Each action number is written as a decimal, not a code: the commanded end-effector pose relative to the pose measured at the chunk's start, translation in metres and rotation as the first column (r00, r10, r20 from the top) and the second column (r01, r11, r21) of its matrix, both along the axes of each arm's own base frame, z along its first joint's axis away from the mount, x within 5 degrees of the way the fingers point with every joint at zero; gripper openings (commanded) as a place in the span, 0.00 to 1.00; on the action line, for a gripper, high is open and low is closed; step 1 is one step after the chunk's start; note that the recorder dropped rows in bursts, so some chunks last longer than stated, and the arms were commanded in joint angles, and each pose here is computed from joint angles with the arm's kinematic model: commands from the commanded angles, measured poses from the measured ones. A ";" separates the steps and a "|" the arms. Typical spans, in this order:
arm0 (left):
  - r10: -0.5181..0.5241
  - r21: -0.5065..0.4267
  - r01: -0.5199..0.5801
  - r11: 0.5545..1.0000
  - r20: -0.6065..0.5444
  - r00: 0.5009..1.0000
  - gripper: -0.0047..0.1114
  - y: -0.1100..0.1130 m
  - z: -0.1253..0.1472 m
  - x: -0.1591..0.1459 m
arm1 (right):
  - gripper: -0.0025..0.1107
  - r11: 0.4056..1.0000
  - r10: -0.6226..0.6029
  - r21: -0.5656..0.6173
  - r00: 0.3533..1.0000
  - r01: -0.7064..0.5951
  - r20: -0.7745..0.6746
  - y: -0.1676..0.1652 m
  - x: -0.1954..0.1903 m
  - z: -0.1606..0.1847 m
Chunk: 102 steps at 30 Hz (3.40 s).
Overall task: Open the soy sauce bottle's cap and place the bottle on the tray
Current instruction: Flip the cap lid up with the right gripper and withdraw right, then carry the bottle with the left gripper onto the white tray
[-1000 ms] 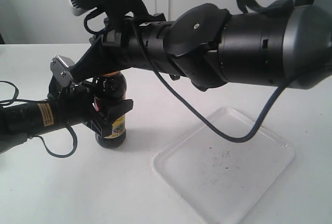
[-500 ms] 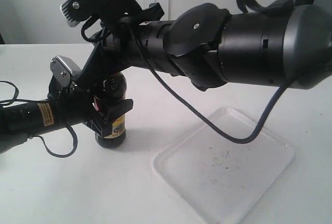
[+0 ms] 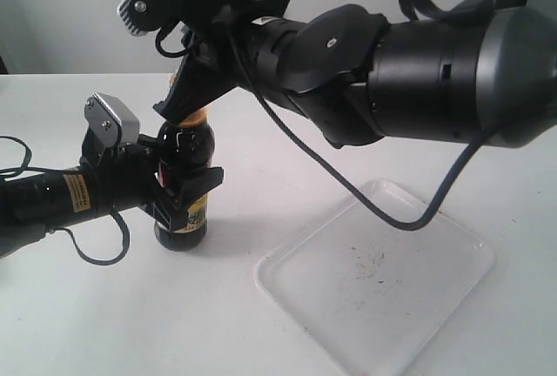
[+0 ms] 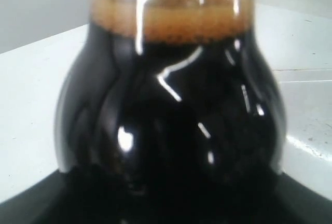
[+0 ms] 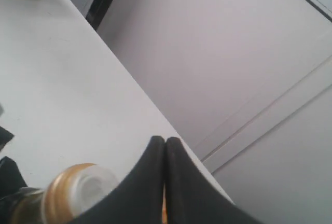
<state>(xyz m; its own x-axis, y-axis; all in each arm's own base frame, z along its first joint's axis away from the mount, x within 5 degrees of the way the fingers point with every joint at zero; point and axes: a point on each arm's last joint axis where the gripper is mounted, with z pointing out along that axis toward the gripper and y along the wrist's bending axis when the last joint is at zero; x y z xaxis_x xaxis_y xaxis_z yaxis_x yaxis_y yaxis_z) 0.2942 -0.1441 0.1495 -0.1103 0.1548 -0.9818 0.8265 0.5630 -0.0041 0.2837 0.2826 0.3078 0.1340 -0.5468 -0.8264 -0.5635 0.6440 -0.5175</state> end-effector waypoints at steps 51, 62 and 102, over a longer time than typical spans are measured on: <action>-0.001 -0.025 0.005 1.000 0.144 0.990 0.04 0.002 0.044 -0.007 | 0.02 0.857 -0.493 -0.183 0.662 0.482 -0.564 -0.232 0.042 -0.003; 0.001 -0.096 0.023 0.995 0.242 0.970 0.04 -0.026 0.074 -0.024 | 0.02 0.783 -0.566 -0.122 0.617 0.611 -0.547 -0.272 0.031 -0.007; -0.060 -0.281 0.120 0.952 0.211 0.976 0.04 -0.188 0.062 -0.054 | 0.02 0.661 -0.604 -0.045 0.495 0.749 -0.625 -0.303 0.049 -0.053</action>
